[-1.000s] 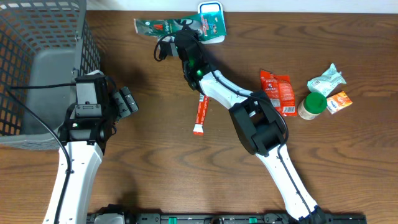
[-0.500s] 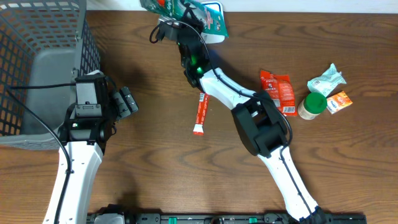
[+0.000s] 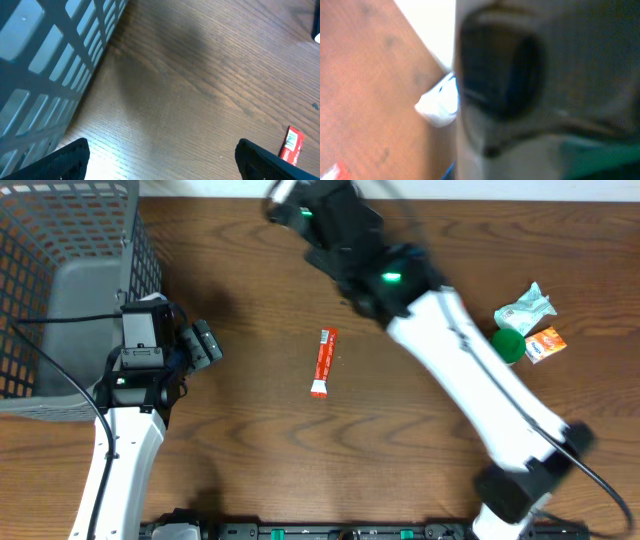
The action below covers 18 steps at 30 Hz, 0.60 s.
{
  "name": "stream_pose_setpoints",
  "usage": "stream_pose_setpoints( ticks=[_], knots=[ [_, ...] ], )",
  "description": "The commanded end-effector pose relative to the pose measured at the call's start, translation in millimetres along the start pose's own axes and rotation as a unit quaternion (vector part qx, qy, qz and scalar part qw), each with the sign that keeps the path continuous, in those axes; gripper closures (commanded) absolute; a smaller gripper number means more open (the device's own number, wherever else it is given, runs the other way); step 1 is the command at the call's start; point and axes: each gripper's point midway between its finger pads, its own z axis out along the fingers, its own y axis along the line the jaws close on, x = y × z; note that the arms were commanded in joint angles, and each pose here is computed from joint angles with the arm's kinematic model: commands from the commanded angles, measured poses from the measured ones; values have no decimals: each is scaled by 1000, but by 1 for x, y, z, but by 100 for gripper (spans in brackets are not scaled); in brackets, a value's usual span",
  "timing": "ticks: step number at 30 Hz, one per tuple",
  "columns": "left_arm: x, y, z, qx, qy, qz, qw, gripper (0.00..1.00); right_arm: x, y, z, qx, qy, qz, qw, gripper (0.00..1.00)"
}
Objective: Scan the item barcode
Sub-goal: 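Carry the glove package right and set it down by the jar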
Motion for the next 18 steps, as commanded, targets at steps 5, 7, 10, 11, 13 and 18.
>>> stream_pose_setpoints(
  ticks=[5, 7, 10, 11, 13, 18],
  knots=[
    [-1, 4, 1, -8, -1, -9, 1000, 7, 113, 40, -34, -203, 198, 280, 917, 99],
    [-1, 4, 1, -8, -1, -9, 1000, 7, 145, 46, -27, -220, 245, 297, 896, 99],
    [-1, 4, 1, -8, -1, -9, 1000, 7, 179, 49, -13, -216, 282, 314, 880, 99],
    [-1, 4, 1, -8, -1, -9, 1000, 7, 201, 50, -6, -212, 305, 325, 870, 99],
    [-1, 4, 1, -8, -1, -9, 1000, 7, 224, 52, 1, -207, 325, 337, 859, 99],
    [-1, 4, 1, -8, -1, -9, 1000, 7, 289, 49, 31, -177, 350, 383, 837, 99]
  ],
)
